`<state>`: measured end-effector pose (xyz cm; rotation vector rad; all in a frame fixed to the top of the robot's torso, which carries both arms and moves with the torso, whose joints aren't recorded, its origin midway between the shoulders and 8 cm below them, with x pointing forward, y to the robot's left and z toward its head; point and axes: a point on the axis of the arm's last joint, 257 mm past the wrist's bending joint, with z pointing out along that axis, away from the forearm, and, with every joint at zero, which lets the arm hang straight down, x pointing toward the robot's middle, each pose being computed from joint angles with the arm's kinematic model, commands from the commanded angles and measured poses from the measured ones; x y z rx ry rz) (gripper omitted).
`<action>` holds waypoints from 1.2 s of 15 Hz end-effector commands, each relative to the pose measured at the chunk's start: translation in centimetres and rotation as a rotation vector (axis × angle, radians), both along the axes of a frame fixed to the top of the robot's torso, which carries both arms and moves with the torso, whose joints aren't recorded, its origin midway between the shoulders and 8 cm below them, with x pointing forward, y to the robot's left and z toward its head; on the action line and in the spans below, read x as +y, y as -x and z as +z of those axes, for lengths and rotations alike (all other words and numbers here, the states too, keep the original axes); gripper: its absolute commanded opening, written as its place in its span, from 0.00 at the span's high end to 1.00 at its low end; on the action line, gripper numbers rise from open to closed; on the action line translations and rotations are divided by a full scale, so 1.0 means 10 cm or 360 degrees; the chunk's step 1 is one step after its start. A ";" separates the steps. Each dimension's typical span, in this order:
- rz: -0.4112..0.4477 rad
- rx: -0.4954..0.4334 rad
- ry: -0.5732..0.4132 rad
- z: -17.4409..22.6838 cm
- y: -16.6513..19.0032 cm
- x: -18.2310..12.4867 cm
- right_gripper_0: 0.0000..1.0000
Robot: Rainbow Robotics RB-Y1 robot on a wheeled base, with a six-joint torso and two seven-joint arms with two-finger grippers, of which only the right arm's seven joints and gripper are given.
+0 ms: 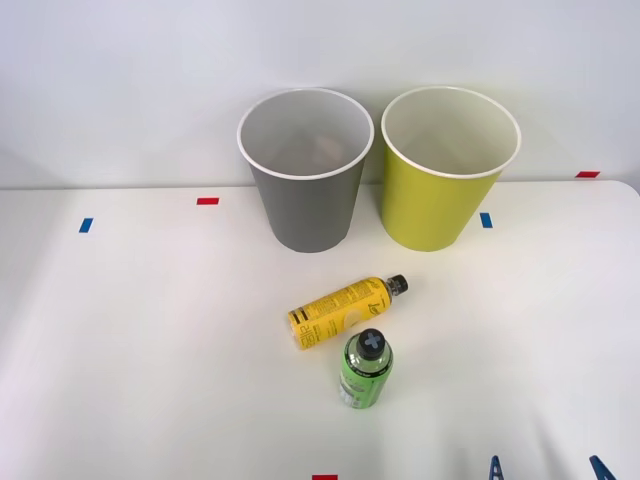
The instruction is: Put cans in the gray bin, plastic bottles in the light green bin
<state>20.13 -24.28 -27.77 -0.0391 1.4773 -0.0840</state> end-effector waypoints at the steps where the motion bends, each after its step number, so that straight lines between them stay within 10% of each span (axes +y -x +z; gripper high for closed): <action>1: -0.0010 0.0032 0.0048 -0.04 0.08 0.06 0.00; 18: -0.0005 0.0037 0.0057 -0.05 0.07 0.08 0.00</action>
